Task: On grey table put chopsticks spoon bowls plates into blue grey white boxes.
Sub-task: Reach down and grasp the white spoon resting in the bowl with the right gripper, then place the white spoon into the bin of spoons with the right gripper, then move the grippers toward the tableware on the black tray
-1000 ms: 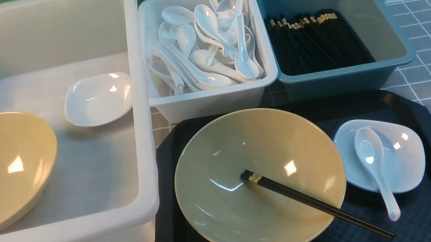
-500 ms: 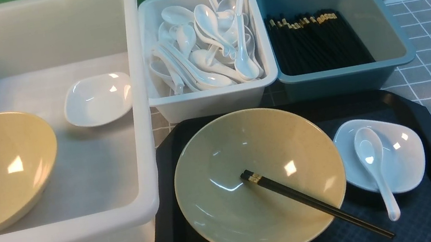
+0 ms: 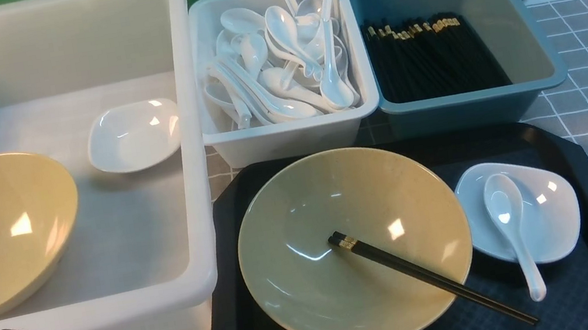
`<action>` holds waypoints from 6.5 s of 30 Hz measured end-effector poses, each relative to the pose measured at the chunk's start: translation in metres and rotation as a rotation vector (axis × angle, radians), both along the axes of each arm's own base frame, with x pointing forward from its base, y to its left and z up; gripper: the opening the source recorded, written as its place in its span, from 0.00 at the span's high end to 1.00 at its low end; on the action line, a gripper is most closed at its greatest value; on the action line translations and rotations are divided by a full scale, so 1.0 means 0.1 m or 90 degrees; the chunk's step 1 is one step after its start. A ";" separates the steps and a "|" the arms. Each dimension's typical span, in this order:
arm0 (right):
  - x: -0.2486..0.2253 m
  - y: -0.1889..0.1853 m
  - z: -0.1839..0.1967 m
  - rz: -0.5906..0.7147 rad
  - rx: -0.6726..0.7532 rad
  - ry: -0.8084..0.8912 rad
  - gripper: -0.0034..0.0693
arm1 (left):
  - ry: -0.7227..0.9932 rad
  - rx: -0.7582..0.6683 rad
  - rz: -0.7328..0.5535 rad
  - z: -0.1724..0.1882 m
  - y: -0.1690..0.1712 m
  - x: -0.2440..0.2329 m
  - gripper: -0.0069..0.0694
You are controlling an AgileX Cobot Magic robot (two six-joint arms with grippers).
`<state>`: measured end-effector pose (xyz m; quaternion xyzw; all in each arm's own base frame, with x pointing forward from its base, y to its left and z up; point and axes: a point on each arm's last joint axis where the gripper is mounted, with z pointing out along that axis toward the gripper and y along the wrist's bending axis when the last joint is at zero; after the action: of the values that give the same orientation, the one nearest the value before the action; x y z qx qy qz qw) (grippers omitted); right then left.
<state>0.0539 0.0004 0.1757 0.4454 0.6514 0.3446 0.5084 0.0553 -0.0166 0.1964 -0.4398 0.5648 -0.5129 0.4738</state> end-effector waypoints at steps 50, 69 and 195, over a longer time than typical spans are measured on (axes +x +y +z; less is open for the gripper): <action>1.82 0.81 1.12 0.794 -0.708 0.423 0.77 | 0.060 1.065 -0.868 1.71 -1.58 1.35 0.92; 2.46 1.01 0.35 0.815 -0.625 0.571 0.23 | 0.052 1.094 -0.951 1.47 -1.91 1.41 0.92; 2.34 2.55 0.36 1.089 -0.906 0.477 0.74 | -0.017 0.954 -0.701 1.23 -0.73 0.94 0.92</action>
<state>0.2876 0.2549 0.2120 -0.4485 0.8933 -0.0207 0.0218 0.1497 -0.0899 0.3197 0.3170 0.8723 -0.1716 0.3305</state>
